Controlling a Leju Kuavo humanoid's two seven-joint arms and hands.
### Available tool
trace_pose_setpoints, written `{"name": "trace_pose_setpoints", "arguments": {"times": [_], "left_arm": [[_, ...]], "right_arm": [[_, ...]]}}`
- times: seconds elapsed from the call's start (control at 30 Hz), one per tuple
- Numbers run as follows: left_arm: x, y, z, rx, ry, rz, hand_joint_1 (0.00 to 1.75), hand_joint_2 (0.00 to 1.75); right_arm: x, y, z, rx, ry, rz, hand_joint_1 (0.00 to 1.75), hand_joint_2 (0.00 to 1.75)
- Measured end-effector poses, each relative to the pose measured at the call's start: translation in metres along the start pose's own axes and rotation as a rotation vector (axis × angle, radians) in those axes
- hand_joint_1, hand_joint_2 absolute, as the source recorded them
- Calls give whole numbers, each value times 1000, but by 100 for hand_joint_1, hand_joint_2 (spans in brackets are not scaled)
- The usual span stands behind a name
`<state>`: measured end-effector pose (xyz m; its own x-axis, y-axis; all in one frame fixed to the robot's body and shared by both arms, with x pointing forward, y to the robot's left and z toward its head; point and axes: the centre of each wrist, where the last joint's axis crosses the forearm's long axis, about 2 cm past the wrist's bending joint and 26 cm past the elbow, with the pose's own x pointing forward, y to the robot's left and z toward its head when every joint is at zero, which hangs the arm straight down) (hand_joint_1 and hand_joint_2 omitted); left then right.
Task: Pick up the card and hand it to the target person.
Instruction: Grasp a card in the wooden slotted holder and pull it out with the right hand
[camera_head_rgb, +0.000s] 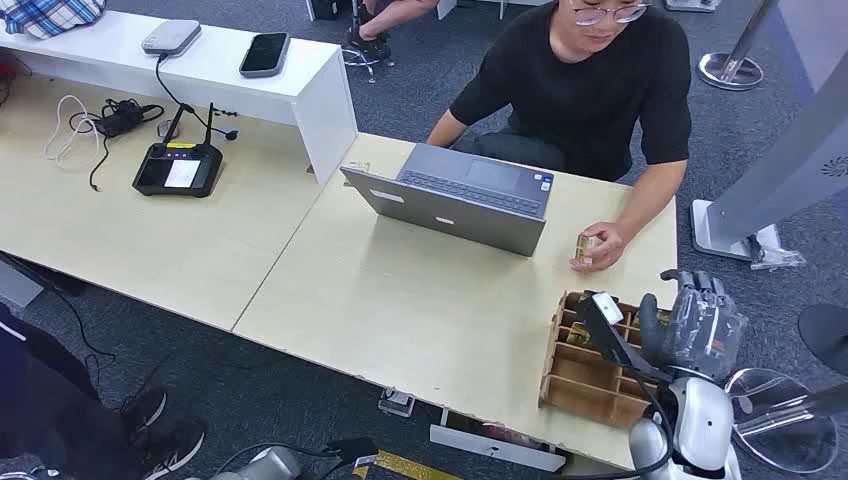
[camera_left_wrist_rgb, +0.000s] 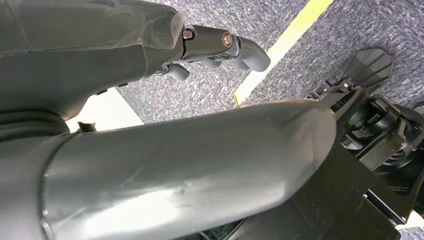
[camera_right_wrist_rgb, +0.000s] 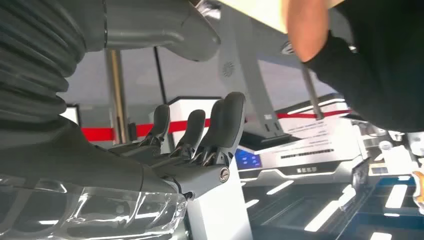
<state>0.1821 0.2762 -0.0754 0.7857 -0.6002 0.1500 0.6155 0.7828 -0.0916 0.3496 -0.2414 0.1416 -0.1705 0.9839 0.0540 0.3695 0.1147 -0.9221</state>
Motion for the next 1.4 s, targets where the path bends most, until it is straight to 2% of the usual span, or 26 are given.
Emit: {"name": "trace_pose_setpoints", "arguments": {"times": [0.47, 0.63, 0.8, 0.9, 1.1, 1.27, 1.4], "left_arm": [[-5, -3, -2, -2, 5, 12, 0, 0], [-6, -4, -2, -3, 8, 10, 0, 0], [-7, -4, -2, -6, 10, 6, 0, 0], [-7, -4, -2, -10, 11, 3, 0, 0], [-7, -4, -3, -11, 9, 2, 0, 0], [-8, -5, -3, -13, -2, 3, 0, 0], [-10, -7, -4, -16, 0, 6, 0, 0]], "right_arm": [[-11, 15, 13, 77, 45, 61, 89, 175], [-17, 18, 25, 103, 71, 64, 87, 175], [-20, 19, 34, 117, 83, 66, 104, 175], [-20, 19, 36, 122, 81, 69, 109, 175], [-20, 18, 37, 128, 60, 57, 110, 175], [-20, 19, 37, 129, 49, 53, 100, 175], [-20, 19, 37, 127, 41, 50, 107, 175]]}}
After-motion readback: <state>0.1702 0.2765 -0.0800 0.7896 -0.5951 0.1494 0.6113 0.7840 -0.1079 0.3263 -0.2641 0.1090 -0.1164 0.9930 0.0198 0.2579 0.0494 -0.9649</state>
